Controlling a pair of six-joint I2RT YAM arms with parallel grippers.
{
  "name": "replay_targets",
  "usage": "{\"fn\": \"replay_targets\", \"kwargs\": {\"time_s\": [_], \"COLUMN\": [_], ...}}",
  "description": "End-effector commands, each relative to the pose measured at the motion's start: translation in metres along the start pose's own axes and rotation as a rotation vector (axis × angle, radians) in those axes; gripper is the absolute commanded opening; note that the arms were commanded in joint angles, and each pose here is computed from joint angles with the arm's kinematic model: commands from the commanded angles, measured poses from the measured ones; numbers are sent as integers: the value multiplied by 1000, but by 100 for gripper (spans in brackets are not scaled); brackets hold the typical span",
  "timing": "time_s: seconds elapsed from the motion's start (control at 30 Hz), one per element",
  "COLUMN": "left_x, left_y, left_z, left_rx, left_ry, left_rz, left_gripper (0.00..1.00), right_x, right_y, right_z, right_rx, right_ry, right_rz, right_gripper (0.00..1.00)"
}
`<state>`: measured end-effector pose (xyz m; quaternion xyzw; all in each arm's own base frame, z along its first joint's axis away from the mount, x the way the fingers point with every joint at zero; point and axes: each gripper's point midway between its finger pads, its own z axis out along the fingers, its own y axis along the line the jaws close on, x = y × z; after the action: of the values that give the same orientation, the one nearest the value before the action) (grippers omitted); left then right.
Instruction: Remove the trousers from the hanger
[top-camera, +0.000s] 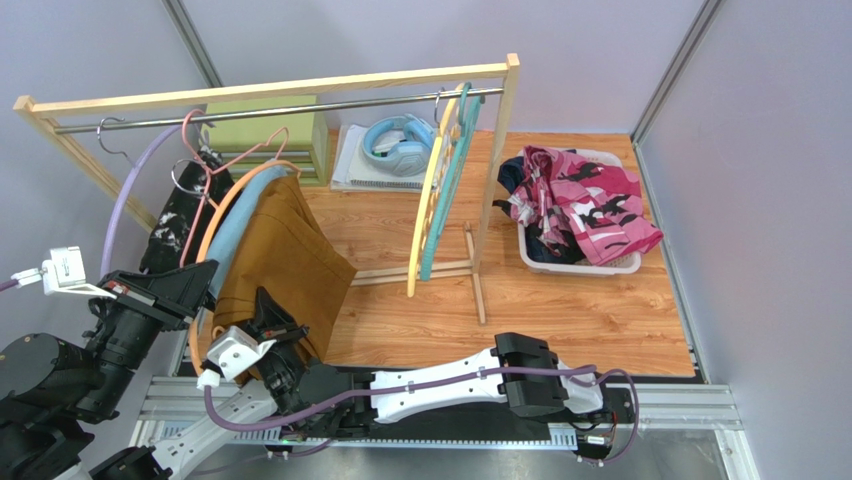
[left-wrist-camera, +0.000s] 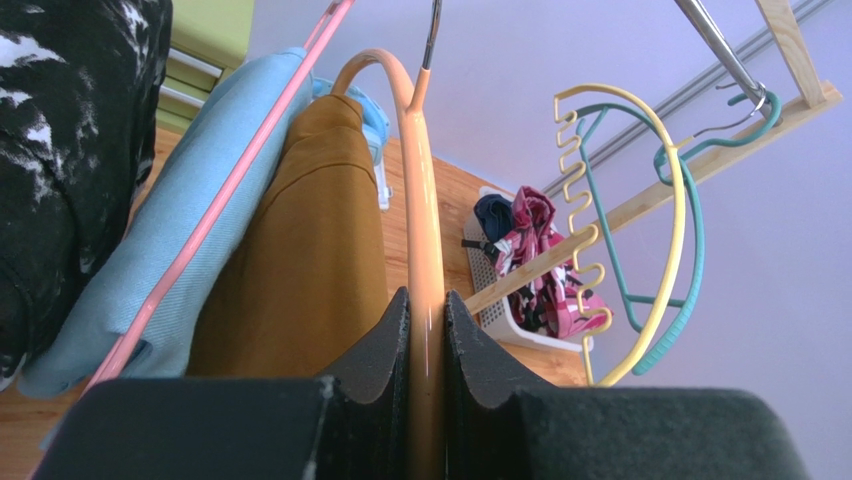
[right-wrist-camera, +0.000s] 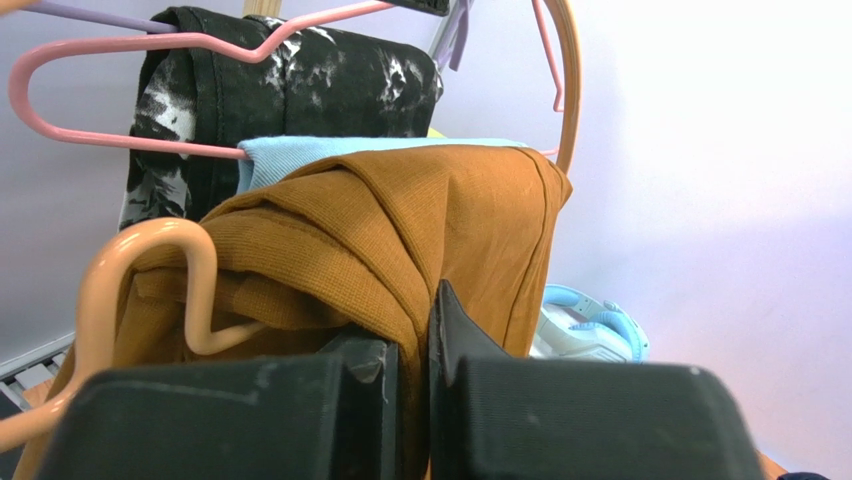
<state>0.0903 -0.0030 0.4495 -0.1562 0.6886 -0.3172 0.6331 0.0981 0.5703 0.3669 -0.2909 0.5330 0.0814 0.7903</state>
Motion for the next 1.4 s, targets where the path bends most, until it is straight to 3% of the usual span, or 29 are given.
{"fn": "replay_targets", "kwargs": {"time_s": [0.0,0.33,0.93,1.37], "left_x": [-24,0,35,36], "left_y": [-25,-25,-2,6], "left_z": [2,35,70,74], "left_rx": [95,65,-49,-86], "left_ry": [-92,-52,-40,-50], "left_rz": [-72,33,12,57], "left_gripper": [0,0,0,0], "right_x": [-26,-68,-129,-180], "right_y": [-46,-83,-183,-232], "right_z": [13,0,-3,-6], "right_rx": [108,110,318,318], "right_ry": [-30,-85,-191,-286], "right_rz": [129,204,409,439], "right_gripper": [0,0,0,0]}}
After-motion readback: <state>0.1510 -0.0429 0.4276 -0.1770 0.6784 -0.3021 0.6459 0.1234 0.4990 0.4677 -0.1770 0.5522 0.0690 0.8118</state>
